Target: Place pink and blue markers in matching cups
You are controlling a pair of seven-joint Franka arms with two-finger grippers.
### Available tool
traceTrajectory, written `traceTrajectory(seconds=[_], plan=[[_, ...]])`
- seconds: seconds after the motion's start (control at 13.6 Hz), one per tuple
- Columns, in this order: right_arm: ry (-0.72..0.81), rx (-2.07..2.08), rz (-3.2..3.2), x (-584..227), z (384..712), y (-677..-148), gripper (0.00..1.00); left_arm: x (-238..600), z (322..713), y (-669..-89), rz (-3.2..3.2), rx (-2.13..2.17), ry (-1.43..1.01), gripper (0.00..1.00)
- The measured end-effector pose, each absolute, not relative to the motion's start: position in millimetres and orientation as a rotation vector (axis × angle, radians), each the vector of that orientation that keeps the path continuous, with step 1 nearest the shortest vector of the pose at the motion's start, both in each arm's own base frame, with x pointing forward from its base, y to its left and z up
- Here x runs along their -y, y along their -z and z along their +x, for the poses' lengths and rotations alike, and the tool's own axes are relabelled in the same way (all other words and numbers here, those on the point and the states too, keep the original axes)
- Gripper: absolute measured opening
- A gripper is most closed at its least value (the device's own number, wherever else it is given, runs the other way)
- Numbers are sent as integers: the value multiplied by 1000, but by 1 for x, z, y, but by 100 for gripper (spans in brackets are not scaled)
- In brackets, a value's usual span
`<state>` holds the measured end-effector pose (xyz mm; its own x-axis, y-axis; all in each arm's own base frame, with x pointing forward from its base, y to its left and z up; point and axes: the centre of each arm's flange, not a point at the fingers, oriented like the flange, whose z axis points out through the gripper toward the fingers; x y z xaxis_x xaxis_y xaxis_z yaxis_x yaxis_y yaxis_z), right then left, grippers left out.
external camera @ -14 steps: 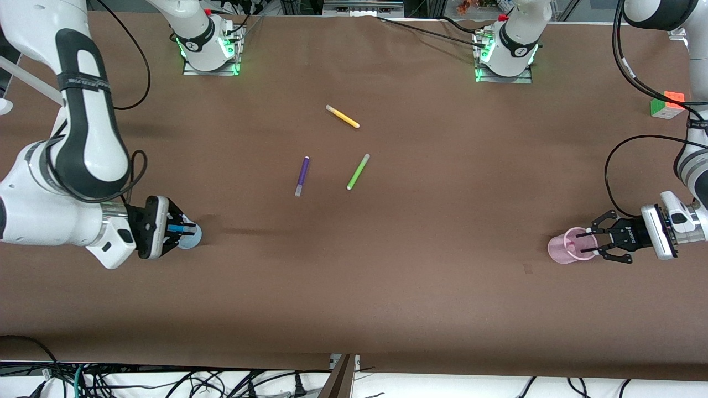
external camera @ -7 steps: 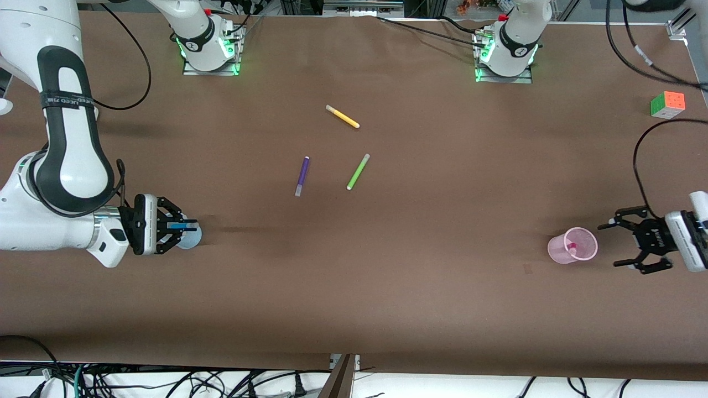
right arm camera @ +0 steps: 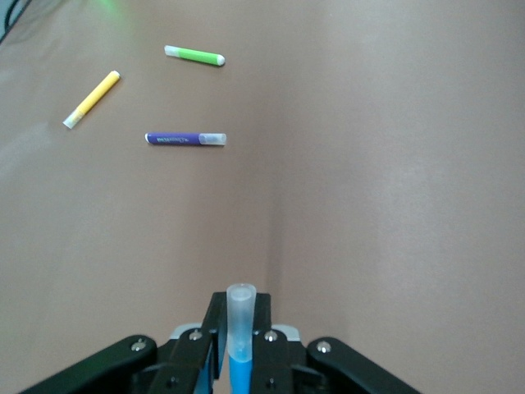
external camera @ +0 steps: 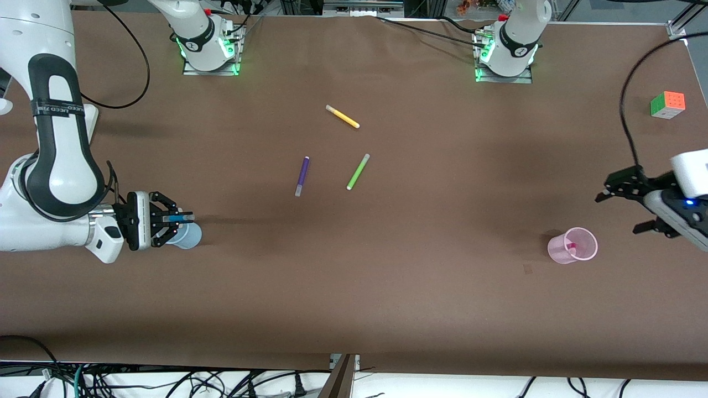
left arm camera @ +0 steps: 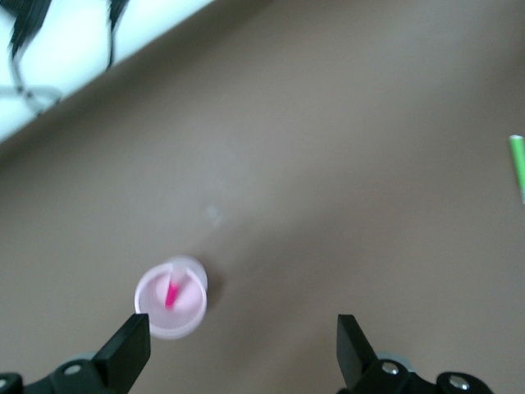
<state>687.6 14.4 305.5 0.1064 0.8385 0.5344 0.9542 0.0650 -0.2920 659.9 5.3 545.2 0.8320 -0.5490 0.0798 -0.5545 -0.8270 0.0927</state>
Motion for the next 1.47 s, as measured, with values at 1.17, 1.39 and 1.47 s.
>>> traceTrajectory(seconds=[1.17, 1.39, 1.47], plan=[[136, 1263, -2163, -15, 688, -360, 100, 120, 575, -555, 3192, 280, 160, 100], [92, 1094, -2318, -12, 693, -390, 100, 110, 568, -582, 3183, 243, 77, 100], [73, 1044, -2374, -9, 694, -400, 100, 109, 566, -587, 3184, 238, 66, 100]])
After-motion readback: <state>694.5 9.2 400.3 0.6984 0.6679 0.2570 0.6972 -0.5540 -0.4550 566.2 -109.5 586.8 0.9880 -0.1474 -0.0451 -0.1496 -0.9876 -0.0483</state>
